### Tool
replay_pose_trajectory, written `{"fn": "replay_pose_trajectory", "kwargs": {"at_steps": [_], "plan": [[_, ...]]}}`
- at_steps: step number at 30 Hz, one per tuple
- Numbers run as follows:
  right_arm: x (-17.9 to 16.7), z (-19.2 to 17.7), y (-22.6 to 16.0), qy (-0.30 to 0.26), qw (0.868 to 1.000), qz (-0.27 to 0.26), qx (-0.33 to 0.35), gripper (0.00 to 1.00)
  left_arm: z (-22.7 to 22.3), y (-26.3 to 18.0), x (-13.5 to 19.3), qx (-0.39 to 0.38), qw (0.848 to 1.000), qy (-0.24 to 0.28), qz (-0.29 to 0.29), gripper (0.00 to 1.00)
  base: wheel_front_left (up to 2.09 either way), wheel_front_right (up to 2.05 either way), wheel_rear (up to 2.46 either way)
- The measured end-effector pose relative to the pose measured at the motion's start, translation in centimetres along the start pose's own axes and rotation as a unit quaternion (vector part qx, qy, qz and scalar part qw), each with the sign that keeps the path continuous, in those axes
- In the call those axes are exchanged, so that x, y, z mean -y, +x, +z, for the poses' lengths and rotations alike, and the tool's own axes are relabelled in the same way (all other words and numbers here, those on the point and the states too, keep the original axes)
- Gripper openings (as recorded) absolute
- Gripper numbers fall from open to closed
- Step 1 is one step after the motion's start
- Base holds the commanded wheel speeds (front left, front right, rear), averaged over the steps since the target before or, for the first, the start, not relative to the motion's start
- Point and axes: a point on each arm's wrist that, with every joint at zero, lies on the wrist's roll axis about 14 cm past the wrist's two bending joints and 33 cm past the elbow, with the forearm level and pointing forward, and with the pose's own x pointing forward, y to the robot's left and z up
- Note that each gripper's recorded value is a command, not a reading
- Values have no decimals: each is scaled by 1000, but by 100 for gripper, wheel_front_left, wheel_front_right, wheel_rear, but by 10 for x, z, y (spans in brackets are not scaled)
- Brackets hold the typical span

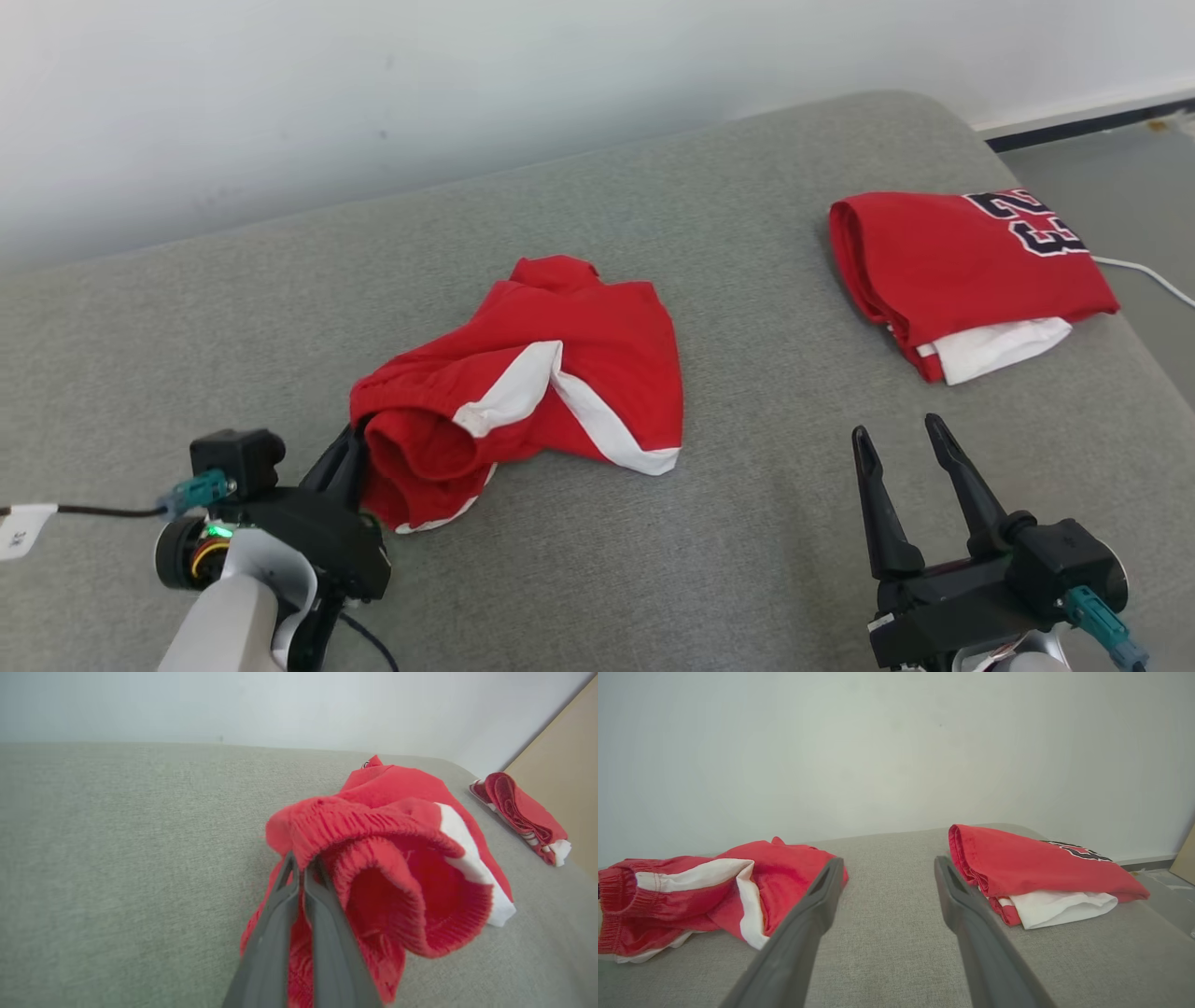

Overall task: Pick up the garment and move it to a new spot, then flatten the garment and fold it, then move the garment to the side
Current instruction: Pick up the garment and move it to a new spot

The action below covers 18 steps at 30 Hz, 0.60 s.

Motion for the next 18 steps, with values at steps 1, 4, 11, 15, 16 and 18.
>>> {"fn": "replay_pose_trajectory", "kwargs": {"at_steps": [1, 4, 11, 15, 16, 18], "plan": [[-1, -1, 1, 1, 1000, 3, -1, 100, -2, -2, -5, 3, 1000, 1, 6, 85, 0, 0, 0], [-6, -2, 1, 2, 1000, 10, -3, 100, 3, -8, -10, 25, 1000, 5, 15, 100, 0, 0, 0], [-18, 4, -13, 6, 1000, 22, 6, 100, 14, -42, -25, 70, 995, -32, 57, 100, 0, 0, 0], [-22, 11, -15, 6, 999, 28, 17, 100, 31, -60, -35, 112, 990, -36, 81, 100, 0, 0, 0], [-23, 14, -15, 5, 999, 30, 21, 100, 36, -67, -38, 125, 987, -39, 91, 100, 0, 0, 0], [-28, 16, -16, 6, 999, 37, 26, 100, 42, -83, -46, 145, 982, -40, 110, 100, 0, 0, 0]]}}
